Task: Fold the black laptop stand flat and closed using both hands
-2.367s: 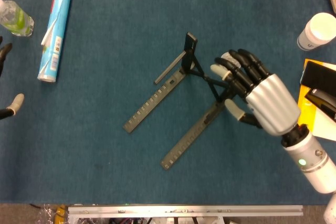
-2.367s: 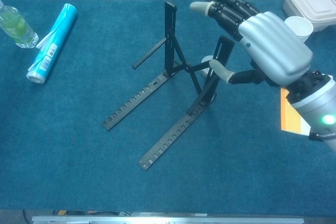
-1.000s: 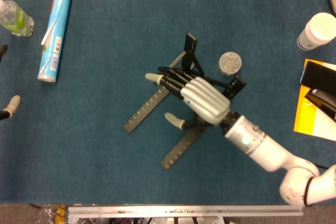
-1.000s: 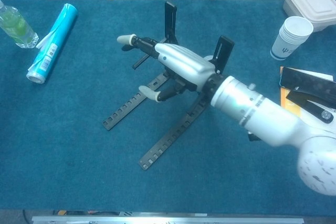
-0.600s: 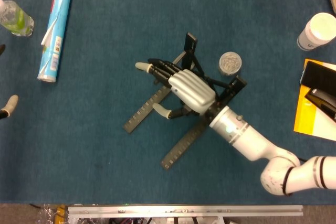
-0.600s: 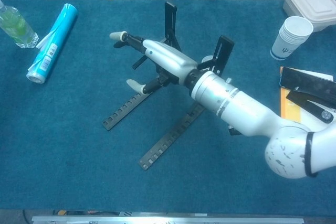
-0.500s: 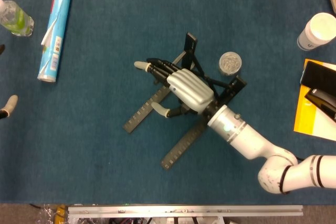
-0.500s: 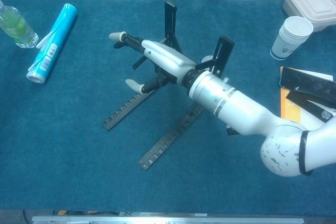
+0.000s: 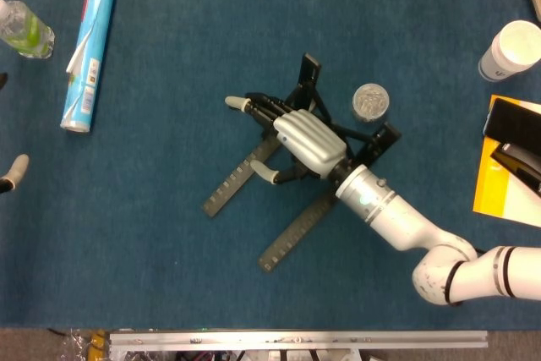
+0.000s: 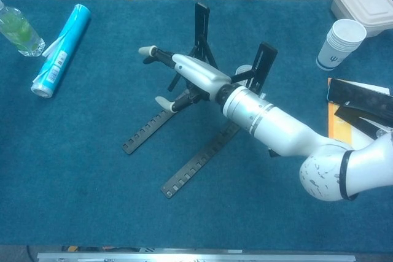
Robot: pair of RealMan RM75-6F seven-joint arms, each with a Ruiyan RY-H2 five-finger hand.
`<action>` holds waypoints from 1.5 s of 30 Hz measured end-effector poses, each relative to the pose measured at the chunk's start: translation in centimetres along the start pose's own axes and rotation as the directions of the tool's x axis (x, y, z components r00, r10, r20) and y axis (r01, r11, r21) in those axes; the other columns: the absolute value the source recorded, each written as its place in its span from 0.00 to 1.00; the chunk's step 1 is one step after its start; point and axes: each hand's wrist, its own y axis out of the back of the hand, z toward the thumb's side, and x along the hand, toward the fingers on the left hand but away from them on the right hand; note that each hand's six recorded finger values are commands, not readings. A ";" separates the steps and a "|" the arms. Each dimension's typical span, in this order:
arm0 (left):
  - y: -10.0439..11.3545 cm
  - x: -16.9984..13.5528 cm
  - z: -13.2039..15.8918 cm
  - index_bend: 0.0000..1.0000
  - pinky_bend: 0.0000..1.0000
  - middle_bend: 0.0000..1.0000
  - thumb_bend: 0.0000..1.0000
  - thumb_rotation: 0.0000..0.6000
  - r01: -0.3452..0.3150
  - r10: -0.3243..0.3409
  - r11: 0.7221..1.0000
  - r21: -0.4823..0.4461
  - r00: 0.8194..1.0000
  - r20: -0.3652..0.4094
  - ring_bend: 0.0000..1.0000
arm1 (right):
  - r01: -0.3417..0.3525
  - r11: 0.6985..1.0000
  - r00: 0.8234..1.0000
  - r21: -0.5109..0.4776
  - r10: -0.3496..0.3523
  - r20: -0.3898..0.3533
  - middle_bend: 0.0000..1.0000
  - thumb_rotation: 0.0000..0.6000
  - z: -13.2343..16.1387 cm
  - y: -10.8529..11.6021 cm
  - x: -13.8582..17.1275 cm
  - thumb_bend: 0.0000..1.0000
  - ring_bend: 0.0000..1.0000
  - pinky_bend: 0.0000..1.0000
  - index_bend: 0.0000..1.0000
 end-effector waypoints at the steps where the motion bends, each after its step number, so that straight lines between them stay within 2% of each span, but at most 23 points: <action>1: 0.0 0.0 0.0 0.02 0.00 0.00 0.26 1.00 0.000 0.000 1.000 0.000 1.000 0.000 0.00 | -0.001 1.000 1.000 0.006 0.001 0.005 0.14 1.00 -0.2 0.0 0.0 0.36 0.00 0.10 0.00; 23: -0.3 0.3 0.0 0.02 0.00 0.00 0.26 1.00 0.001 -0.001 1.000 -0.005 1.000 0.005 0.00 | -0.004 0.999 0.997 0.052 0.000 0.081 0.12 1.00 -2.7 0.4 0.9 0.36 0.00 0.10 0.00; 33: -0.2 0.2 -0.1 0.02 0.00 0.00 0.26 1.00 -0.001 0.001 1.000 -0.003 1.000 -0.002 0.00 | -0.047 0.998 0.999 0.042 0.047 0.022 0.12 1.00 -1.0 -0.5 1.6 0.36 0.00 0.10 0.00; 45: -0.5 0.4 0.2 0.02 0.00 0.00 0.26 1.00 0.007 -0.007 1.000 -0.002 1.000 0.003 0.00 | -0.105 0.990 0.993 0.096 0.109 -0.036 0.12 1.00 -0.4 0.2 5.4 0.36 0.00 0.10 0.00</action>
